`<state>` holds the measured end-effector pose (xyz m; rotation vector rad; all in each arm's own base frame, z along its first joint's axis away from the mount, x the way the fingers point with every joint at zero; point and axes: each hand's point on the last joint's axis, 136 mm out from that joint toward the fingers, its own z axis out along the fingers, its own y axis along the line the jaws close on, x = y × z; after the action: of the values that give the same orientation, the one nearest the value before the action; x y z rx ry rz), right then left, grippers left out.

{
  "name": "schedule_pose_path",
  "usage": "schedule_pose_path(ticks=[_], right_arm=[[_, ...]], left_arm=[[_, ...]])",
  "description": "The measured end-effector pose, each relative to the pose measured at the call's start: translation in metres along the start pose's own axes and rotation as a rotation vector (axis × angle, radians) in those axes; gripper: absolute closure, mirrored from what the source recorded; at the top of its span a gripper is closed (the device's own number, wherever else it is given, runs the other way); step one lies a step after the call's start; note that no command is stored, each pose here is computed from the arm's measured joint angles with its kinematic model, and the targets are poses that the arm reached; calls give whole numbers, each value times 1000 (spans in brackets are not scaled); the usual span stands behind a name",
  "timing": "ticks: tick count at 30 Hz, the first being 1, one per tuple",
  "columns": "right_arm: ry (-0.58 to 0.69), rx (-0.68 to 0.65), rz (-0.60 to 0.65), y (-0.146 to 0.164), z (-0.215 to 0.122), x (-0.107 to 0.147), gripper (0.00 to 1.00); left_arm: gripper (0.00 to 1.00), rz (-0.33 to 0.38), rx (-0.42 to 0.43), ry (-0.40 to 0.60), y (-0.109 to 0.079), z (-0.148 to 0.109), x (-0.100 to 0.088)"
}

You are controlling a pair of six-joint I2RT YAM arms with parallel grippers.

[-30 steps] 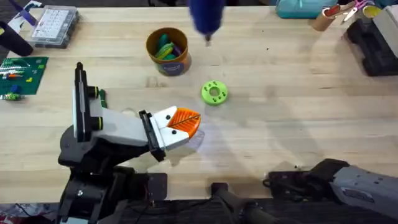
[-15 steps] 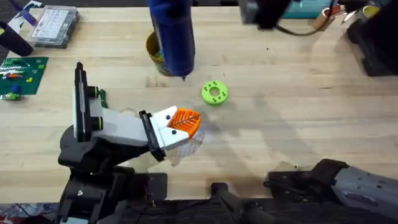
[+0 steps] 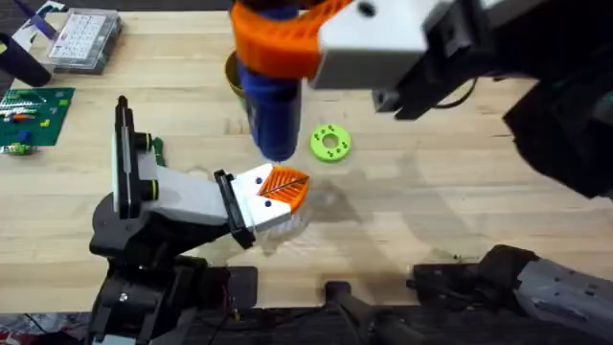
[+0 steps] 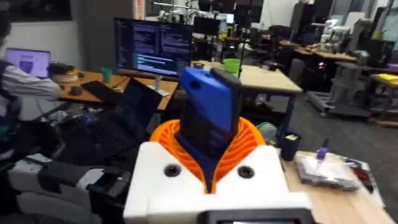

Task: Pick up the gripper from the table and insert it into the empty holder that is missing its gripper. Then pick up a screw, insert it into the mounting hole, and use the screwdriver to tighten it. Finally, clean up the table by picking up the vegetable and placing it into the bucket.

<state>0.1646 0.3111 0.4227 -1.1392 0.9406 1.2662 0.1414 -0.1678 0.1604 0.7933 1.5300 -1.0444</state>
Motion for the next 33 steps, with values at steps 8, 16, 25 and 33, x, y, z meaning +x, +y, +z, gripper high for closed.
schedule_pose_path(ticks=[8,16,25,33], right_arm=[[9,-40,27,-1,17,20,975],[35,-30,57,-11,22,39,975],[34,-36,43,-12,27,46,975],[48,-34,62,-15,31,56,975]], left_arm=[[994,0,0,0,0,0,0],[994,0,0,0,0,0,0],[994,0,0,0,0,0,0],[994,0,0,0,0,0,0]])
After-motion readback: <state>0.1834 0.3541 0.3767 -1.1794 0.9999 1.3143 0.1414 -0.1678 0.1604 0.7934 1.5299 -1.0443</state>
